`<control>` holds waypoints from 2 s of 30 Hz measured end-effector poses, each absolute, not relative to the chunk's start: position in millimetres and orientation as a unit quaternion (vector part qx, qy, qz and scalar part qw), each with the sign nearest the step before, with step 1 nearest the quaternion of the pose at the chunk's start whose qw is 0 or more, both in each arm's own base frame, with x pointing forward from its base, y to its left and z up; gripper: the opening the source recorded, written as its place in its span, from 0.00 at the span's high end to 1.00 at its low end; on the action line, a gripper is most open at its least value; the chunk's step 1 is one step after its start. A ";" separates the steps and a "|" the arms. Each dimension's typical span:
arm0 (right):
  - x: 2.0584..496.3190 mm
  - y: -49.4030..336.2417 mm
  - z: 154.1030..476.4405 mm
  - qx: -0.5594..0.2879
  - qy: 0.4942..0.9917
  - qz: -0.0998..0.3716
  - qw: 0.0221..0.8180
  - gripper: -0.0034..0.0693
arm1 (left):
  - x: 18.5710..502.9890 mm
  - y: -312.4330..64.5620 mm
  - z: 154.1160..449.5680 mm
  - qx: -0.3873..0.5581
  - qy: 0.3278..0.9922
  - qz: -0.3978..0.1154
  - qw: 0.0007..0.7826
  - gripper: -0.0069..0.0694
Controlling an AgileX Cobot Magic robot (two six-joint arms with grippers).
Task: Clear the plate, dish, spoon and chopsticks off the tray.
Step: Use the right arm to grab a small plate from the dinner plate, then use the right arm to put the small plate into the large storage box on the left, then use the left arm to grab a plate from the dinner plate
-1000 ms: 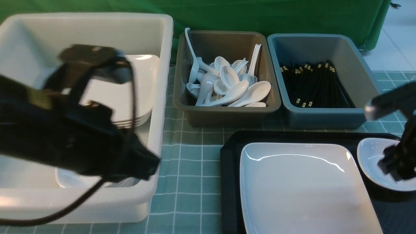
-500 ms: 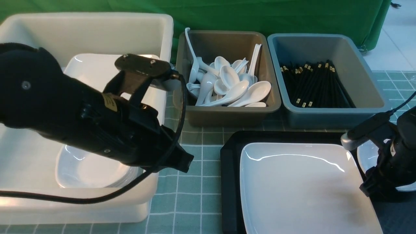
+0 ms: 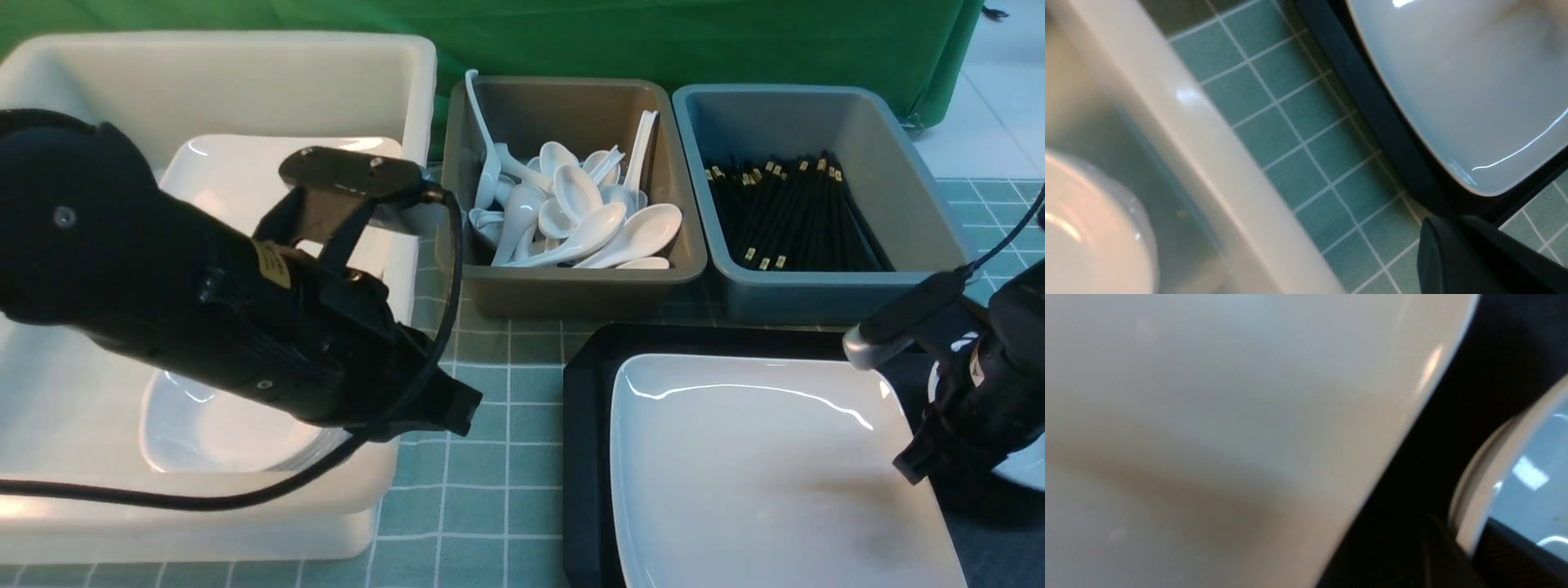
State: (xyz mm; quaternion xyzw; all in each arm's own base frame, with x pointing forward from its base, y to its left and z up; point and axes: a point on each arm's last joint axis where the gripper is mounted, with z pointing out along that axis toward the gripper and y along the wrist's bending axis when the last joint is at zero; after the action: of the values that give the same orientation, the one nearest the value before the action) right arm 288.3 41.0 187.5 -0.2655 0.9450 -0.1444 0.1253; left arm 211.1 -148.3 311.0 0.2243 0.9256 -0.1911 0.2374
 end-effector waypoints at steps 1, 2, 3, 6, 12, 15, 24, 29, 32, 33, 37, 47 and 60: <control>284.6 43.1 197.6 -0.262 0.944 -0.145 0.140 0.83 | 211.2 -145.1 311.9 0.209 0.930 -0.185 0.237 0.90; 282.0 44.6 207.0 -0.259 0.943 -0.144 0.154 0.84 | 210.7 -142.3 313.4 0.199 0.933 -0.183 0.238 0.90; 278.3 49.2 219.1 -0.250 0.943 -0.134 0.173 0.86 | 211.0 -136.4 315.5 0.180 0.938 -0.174 0.241 0.90; 271.2 62.8 257.8 -0.237 0.936 -0.103 0.239 0.86 | 210.9 -119.4 320.9 0.142 0.946 -0.152 0.248 0.90; 263.5 116.6 347.5 -0.272 0.884 0.022 0.378 0.86 | 200.7 -61.7 342.3 0.045 0.954 -0.108 0.275 0.90; 258.2 165.8 372.7 -0.328 0.844 0.089 0.416 0.86 | 187.5 -31.4 355.2 -0.010 0.950 -0.083 0.300 0.90; 238.7 324.2 370.4 -0.466 0.748 0.192 0.432 0.86 | 139.1 3.6 387.3 -0.089 0.913 -0.072 0.391 0.90; 232.6 396.4 333.7 -0.520 0.722 0.203 0.409 0.86 | 133.6 1.1 388.3 -0.074 0.915 -0.079 0.389 0.90; 235.9 420.5 306.5 -0.540 0.719 0.196 0.392 0.86 | 133.6 0.6 388.3 -0.064 0.916 -0.078 0.389 0.90; 236.8 423.3 301.8 -0.542 0.719 0.194 0.389 0.86 | 133.6 0.5 388.3 -0.064 0.916 -0.078 0.389 0.90; 241.1 432.7 274.3 -0.558 0.723 0.179 0.366 0.85 | 133.6 0.1 388.4 -0.059 0.916 -0.079 0.389 0.90; 225.0 425.7 285.9 -0.569 0.737 0.172 0.321 0.13 | 133.7 -0.9 388.6 -0.048 0.916 -0.080 0.391 0.90; 264.4 243.2 412.5 -0.390 0.862 -0.075 0.316 0.91 | 139.7 -28.0 392.2 0.045 0.899 -0.189 0.392 0.90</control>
State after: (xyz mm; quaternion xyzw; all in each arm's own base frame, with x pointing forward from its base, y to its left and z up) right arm 264.4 243.2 412.5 -0.3898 0.8618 -0.0754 0.3157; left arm 139.7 -28.0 392.2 0.0453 0.8991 -0.1895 0.3920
